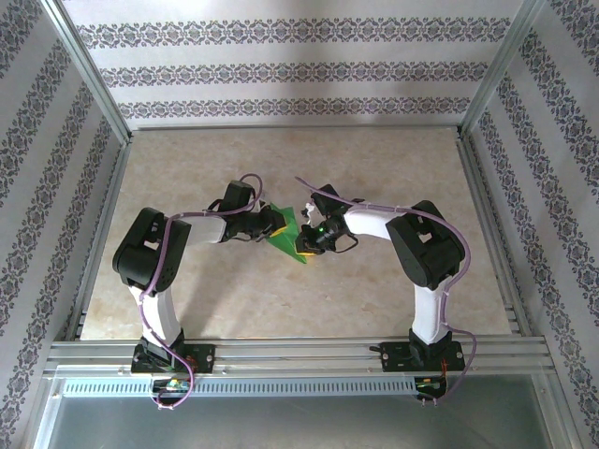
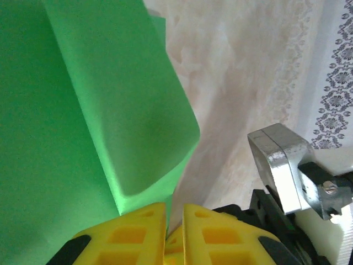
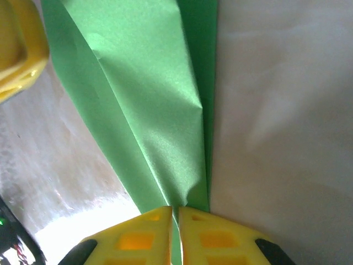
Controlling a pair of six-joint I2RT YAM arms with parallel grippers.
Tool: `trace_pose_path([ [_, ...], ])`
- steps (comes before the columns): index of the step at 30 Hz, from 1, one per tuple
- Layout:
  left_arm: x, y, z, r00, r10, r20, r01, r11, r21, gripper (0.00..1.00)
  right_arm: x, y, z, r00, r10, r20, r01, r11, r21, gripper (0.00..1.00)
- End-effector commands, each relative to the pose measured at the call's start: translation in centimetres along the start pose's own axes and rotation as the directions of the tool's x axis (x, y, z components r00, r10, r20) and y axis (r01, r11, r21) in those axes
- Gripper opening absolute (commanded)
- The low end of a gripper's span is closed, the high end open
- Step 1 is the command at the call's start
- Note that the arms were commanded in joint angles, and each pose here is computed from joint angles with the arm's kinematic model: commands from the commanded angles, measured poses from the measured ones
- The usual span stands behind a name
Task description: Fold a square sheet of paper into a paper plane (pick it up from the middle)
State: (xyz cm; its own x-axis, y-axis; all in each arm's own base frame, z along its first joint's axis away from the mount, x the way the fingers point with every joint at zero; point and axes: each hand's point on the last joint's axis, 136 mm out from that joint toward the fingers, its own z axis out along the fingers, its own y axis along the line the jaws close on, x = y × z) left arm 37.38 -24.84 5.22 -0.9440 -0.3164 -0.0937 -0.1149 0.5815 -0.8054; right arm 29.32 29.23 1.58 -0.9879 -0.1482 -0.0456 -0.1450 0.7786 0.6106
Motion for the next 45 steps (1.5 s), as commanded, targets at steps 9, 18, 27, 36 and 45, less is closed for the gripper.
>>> trace_pose_path([
  [9,0.5,-1.4,0.0,0.998,0.062,-0.011,-0.062,0.998,0.014,0.16,2.9,-2.1,0.5,0.99,-0.042,-0.132,0.051,0.996,0.07,0.15],
  [18,-0.3,0.6,1.1,0.999,0.053,-0.008,-0.054,0.996,-0.073,0.16,3.2,-2.5,0.4,0.99,-0.034,-0.137,0.045,0.996,0.079,0.15],
  [27,-0.3,1.8,1.7,0.999,0.034,-0.01,-0.035,0.995,-0.098,0.15,3.0,-2.2,0.2,0.991,-0.033,-0.126,0.041,0.998,0.057,0.15],
  [36,-0.3,3.3,1.8,1.0,0.012,-0.007,-0.013,0.991,-0.136,0.15,3.4,-2.6,0.1,0.991,-0.023,-0.129,0.032,0.997,0.065,0.15],
  [45,0.2,4.3,2.1,1.0,-0.005,-0.026,0.001,0.987,-0.16,0.15,1.2,1.1,-1.7,0.999,-0.045,-0.017,0.044,0.997,-0.066,0.15],
])
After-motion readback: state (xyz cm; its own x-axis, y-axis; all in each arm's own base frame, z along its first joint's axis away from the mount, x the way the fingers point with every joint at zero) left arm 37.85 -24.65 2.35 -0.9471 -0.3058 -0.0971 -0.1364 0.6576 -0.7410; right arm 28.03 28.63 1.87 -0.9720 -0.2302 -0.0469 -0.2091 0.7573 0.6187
